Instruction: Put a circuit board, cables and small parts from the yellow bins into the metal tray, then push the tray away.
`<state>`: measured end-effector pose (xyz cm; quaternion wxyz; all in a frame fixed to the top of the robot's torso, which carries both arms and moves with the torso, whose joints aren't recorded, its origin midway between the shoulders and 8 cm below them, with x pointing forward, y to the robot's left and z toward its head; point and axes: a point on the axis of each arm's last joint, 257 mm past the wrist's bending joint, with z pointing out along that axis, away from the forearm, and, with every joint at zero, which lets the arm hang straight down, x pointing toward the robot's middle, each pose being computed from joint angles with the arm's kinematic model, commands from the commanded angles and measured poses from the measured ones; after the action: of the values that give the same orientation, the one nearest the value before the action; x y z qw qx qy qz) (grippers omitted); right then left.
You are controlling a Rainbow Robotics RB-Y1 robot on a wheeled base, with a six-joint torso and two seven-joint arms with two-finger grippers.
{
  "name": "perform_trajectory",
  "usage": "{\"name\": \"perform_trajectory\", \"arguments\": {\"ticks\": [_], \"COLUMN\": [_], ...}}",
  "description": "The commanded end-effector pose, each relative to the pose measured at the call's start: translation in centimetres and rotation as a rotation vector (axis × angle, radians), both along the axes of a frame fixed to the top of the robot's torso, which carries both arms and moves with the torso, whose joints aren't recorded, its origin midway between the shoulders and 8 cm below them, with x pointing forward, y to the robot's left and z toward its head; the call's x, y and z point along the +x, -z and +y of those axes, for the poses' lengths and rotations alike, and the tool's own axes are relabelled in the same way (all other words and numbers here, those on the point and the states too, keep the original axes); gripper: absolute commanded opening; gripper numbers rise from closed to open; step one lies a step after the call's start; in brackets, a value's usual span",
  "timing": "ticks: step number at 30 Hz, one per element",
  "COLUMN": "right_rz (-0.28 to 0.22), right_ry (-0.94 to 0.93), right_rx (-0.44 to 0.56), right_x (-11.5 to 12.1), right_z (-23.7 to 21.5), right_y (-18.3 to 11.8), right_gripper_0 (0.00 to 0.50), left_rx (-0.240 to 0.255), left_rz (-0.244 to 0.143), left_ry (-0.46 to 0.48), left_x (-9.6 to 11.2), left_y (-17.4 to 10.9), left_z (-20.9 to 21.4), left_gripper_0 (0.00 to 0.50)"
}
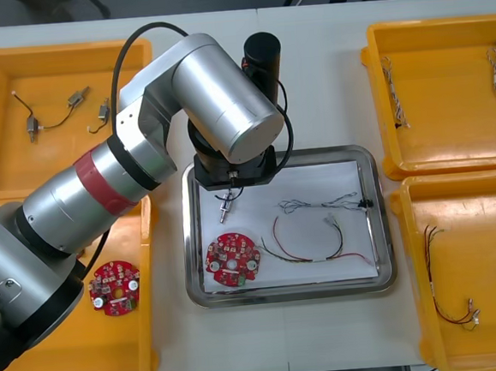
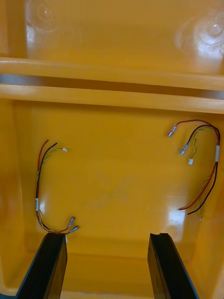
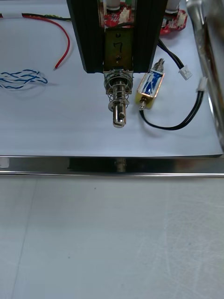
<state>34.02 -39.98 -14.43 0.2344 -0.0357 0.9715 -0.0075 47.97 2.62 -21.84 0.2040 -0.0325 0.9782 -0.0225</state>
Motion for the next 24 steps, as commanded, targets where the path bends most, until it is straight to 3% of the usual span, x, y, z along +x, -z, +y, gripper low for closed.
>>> {"name": "perform_trajectory", "arguments": {"ticks": [1,17,24], "right_rz": [-0.035,-0.044,-0.043], "right_ry": [-0.016,-0.030,-0.029], "right_rx": [-0.009,-0.011,-0.010], "right_x": [0.2,0.5,0.5], "right_z": [-0.1,0.3,0.3], "right_y": [-0.8,-0.7,-0.6], "right_gripper_0": [0.500,0.500,0.500], "left_rx": [-0.055,0.023,0.025], "left_rz": [-0.028,0.018,0.012], "left_ry": [0.008,0.027,0.019], "left_x": [-0.3,-2.3,-2.0], "left_y": [-0.1,4.7,4.8], "left_z": [-3.1,-1.7,-1.5], "left_gripper_0": [0.000,0.000,0.000]}}
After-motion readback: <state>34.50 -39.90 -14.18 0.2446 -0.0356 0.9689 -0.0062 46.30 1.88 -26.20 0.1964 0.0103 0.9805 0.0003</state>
